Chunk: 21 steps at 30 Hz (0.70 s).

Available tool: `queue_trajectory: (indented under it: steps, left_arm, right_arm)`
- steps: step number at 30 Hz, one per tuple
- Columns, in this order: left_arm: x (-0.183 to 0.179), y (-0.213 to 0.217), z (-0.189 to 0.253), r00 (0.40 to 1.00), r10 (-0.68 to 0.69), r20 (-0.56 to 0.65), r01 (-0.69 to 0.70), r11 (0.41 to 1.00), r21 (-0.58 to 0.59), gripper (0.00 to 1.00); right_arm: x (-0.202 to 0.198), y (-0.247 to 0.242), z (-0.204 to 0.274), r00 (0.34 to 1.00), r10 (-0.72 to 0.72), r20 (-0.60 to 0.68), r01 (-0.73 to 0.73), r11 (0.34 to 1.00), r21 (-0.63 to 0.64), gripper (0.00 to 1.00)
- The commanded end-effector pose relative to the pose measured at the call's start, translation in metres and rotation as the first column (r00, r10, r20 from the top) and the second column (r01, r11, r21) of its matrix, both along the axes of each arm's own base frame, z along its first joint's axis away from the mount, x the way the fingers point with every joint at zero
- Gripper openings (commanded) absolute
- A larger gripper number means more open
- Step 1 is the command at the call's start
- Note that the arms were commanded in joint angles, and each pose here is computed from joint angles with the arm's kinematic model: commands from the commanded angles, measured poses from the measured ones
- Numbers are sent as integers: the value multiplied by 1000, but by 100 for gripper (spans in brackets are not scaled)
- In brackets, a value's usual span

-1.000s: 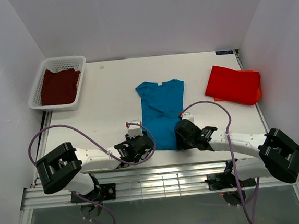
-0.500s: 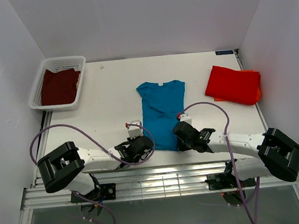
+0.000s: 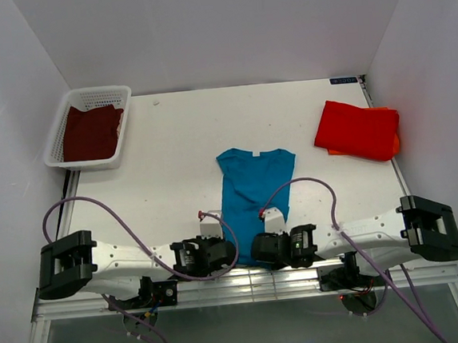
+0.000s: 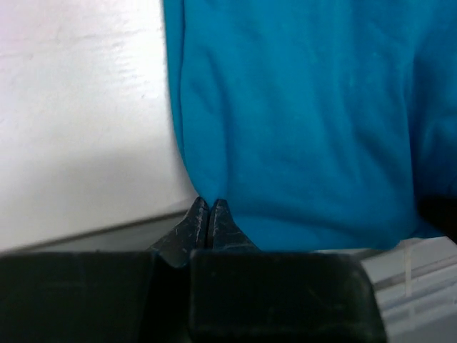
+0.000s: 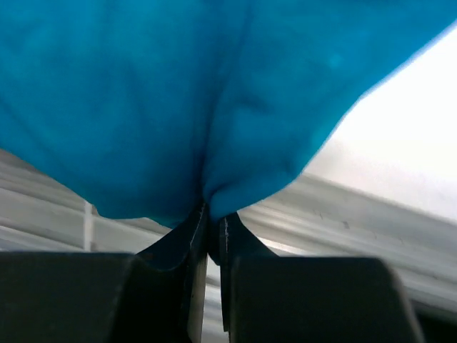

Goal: Fold and stack the t-shirts
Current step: Fold the tshirt

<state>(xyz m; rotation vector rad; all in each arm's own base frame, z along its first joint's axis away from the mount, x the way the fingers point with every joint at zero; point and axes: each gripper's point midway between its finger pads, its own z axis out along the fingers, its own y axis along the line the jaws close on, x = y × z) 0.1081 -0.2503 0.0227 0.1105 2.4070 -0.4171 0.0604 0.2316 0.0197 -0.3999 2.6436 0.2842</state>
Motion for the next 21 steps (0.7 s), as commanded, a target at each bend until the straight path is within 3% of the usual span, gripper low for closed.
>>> queue_trajectory:
  steps: [1,6,18,19,21]
  left_arm:
    - [-9,30,23,996,86,1,-86,992,97,0]
    - [14,35,73,974,179,136,-181,983,5,0]
    - [67,29,114,920,243,309,-239,970,-51,0]
    - [74,15,123,916,253,311,-225,966,-125,0]
    - [91,11,121,917,236,322,-197,969,-149,0]
  right_arm:
    - [3,-23,27,991,-98,95,111,983,-144,8]
    - [24,-26,50,966,-122,229,167,968,-189,8]
    - [91,-23,97,879,-188,439,269,954,-130,8]
    - [101,-21,98,871,-210,445,285,952,-109,8]
    - [115,-22,101,862,-207,463,288,951,-110,8]
